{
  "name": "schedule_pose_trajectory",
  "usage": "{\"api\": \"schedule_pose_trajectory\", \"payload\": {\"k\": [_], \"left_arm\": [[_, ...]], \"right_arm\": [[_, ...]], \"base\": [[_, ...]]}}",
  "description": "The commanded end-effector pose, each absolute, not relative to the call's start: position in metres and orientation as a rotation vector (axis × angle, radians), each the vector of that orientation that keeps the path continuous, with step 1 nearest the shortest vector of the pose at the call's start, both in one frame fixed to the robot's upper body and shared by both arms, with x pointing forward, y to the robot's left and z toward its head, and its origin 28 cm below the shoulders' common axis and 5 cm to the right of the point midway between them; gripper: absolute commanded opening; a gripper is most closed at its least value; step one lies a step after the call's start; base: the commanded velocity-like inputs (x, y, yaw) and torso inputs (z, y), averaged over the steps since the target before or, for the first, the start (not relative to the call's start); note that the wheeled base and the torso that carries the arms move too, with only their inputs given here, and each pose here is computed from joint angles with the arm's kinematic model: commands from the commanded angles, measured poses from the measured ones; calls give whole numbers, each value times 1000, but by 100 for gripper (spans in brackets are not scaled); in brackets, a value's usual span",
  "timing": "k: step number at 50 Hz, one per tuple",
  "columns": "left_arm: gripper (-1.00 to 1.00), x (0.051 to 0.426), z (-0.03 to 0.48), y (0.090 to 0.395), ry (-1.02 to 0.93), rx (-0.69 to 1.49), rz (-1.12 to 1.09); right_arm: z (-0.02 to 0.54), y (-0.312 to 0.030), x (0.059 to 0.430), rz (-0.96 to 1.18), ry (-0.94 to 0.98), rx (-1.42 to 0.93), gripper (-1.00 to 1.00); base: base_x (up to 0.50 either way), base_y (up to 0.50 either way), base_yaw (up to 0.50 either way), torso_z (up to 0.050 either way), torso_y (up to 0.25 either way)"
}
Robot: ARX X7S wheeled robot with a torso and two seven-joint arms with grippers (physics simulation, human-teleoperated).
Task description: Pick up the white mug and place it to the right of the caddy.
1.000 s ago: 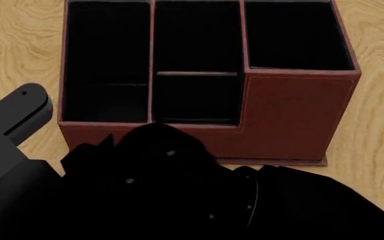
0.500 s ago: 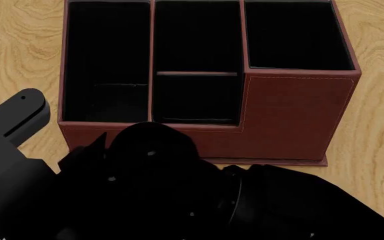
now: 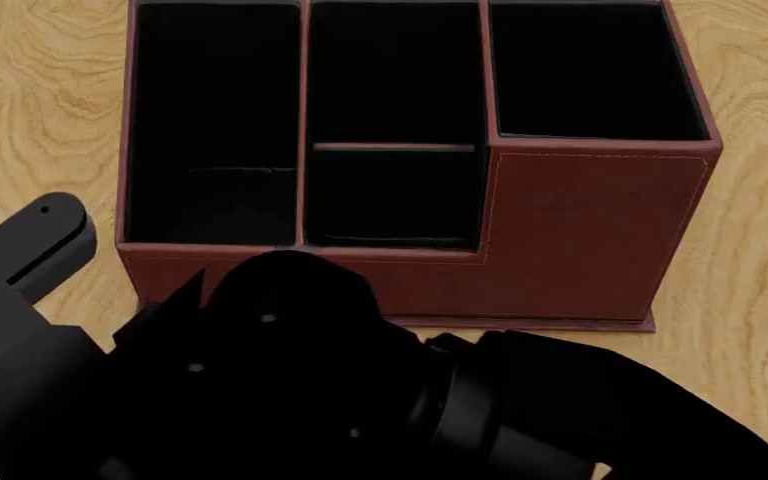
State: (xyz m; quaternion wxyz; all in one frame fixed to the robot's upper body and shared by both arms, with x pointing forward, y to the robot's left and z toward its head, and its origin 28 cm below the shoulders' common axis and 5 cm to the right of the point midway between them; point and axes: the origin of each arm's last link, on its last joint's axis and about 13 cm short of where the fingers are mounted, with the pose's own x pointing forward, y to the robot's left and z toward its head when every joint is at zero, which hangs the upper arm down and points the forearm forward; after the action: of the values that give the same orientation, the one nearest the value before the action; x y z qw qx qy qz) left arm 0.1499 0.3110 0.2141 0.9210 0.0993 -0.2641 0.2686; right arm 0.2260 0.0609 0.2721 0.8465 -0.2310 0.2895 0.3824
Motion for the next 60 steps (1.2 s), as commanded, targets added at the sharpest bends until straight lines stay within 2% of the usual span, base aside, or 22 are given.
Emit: {"api": "schedule_pose_trajectory", "payload": {"k": [1, 60], "left_arm": [[100, 149, 215, 312, -542, 203, 555], [100, 154, 204, 314, -524, 204, 554]], "right_arm": [[268, 63, 229, 804, 618, -494, 100], [239, 72, 250, 802, 721, -492, 100]], "base": [[0, 0, 0, 0, 0], [0, 0, 0, 0, 0]]}}
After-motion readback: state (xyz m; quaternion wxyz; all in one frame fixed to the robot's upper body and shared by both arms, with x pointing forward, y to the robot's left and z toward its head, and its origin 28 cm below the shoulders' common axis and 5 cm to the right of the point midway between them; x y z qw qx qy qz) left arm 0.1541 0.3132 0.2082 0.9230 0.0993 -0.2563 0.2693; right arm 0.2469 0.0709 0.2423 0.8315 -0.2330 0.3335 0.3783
